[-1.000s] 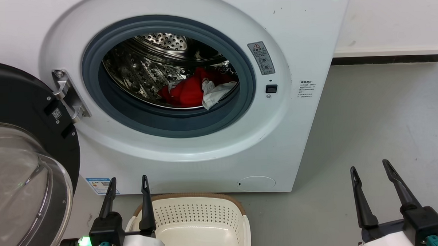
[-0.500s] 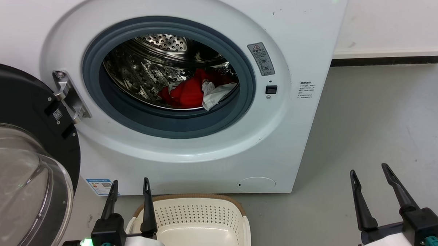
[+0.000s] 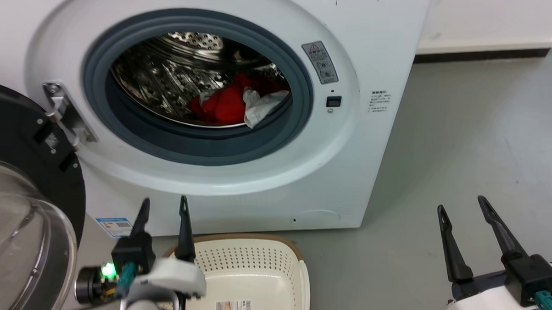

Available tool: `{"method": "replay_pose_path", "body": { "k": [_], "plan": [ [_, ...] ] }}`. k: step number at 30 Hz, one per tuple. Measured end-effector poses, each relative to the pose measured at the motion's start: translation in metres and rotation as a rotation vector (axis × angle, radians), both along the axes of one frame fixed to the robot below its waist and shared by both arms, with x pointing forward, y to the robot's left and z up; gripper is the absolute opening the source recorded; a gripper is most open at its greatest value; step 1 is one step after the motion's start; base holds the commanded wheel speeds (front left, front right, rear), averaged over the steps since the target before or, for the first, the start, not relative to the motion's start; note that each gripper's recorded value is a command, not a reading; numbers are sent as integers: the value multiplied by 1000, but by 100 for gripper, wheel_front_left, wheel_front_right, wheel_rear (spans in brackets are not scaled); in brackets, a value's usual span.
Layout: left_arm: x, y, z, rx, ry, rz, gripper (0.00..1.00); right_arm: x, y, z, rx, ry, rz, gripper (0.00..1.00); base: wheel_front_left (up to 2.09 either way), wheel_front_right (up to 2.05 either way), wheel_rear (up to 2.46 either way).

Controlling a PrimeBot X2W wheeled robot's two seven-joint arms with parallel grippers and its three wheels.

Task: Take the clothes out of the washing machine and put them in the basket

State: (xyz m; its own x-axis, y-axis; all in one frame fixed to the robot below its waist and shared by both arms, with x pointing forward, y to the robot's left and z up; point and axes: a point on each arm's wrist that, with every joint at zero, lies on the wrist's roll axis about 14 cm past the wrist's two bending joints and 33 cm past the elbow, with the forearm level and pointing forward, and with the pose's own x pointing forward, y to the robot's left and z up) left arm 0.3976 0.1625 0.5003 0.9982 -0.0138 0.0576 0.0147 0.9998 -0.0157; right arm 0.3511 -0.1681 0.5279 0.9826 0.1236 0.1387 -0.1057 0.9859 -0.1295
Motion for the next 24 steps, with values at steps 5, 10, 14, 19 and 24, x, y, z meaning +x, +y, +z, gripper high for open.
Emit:
{"method": "replay_pose_path", "body": {
  "k": [5,10,14,19,24],
  "plan": [
    [49,-2,1,38,5,-37,100,13,-5,-4,1,10,-14,100,0,0,0],
    [102,-9,0,70,22,-80,100,26,-14,-12,5,33,-42,100,0,0,0],
    [145,-22,-6,82,48,-114,100,39,-20,-20,10,52,-58,100,0,0,0],
    [195,-28,-23,121,109,-140,100,55,-24,-30,12,75,-69,100,0,0,0],
    [243,-31,-42,150,200,-148,100,72,-32,-41,15,91,-88,100,0,0,0]
  ]
}}
